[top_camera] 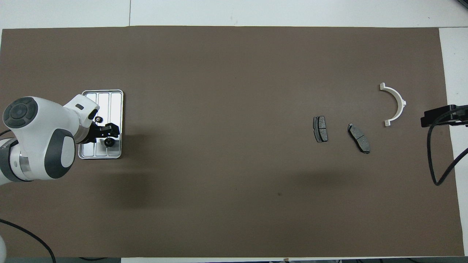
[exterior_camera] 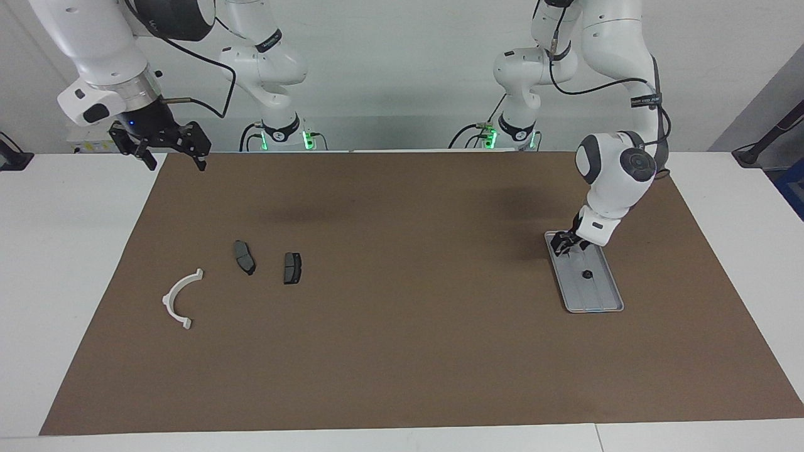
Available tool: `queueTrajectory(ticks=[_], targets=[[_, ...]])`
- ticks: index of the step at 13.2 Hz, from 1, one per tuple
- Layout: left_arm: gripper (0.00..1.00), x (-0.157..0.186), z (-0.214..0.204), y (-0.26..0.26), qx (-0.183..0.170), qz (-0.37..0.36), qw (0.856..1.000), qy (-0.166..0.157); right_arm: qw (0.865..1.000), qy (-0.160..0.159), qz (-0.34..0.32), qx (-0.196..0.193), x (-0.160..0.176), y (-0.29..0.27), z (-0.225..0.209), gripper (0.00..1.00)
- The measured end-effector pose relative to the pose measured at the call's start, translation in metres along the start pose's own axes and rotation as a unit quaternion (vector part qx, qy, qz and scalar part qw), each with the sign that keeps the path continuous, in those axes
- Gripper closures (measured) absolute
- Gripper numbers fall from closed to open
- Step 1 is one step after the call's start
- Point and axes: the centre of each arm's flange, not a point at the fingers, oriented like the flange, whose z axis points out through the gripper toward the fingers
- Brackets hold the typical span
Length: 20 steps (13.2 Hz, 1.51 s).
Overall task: Place bearing gear from tray to pile
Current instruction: 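Close the left gripper on the black gear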
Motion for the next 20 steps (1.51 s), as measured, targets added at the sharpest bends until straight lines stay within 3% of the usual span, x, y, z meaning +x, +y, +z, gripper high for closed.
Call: queueTrajectory(ticks=[2, 4, 15, 17, 18, 19, 20], targets=[[0.20, -0.001, 0.001, 0.000, 0.000, 0.000, 1.000, -0.001, 1.000, 0.000, -0.001, 0.000, 0.000, 0.000, 0.000, 0.00], [0.30, -0.001, 0.002, 0.000, 0.000, 0.000, 1.000, -0.002, 1.000, 0.000, -0.006, 0.000, 0.000, 0.002, 0.000, 0.00], [0.31, -0.008, 0.011, -0.001, 0.003, 0.000, 1.000, -0.013, 1.000, 0.000, -0.007, 0.000, 0.000, 0.007, 0.000, 0.00], [0.49, -0.009, 0.011, -0.001, 0.003, 0.000, 1.000, -0.013, 1.000, -0.001, -0.007, 0.000, 0.000, 0.007, 0.001, 0.00], [0.50, -0.009, 0.011, -0.001, 0.003, 0.000, 1.000, -0.013, 1.000, -0.001, -0.007, 0.000, 0.000, 0.007, 0.001, 0.00], [0.61, -0.009, 0.010, -0.001, 0.002, 0.000, 1.000, -0.012, 1.000, -0.001, -0.007, 0.000, 0.000, 0.007, 0.001, 0.00], [0.65, -0.009, 0.009, 0.000, 0.002, 0.001, 1.000, -0.012, 1.000, -0.001, -0.007, 0.000, 0.000, 0.007, 0.001, 0.00]])
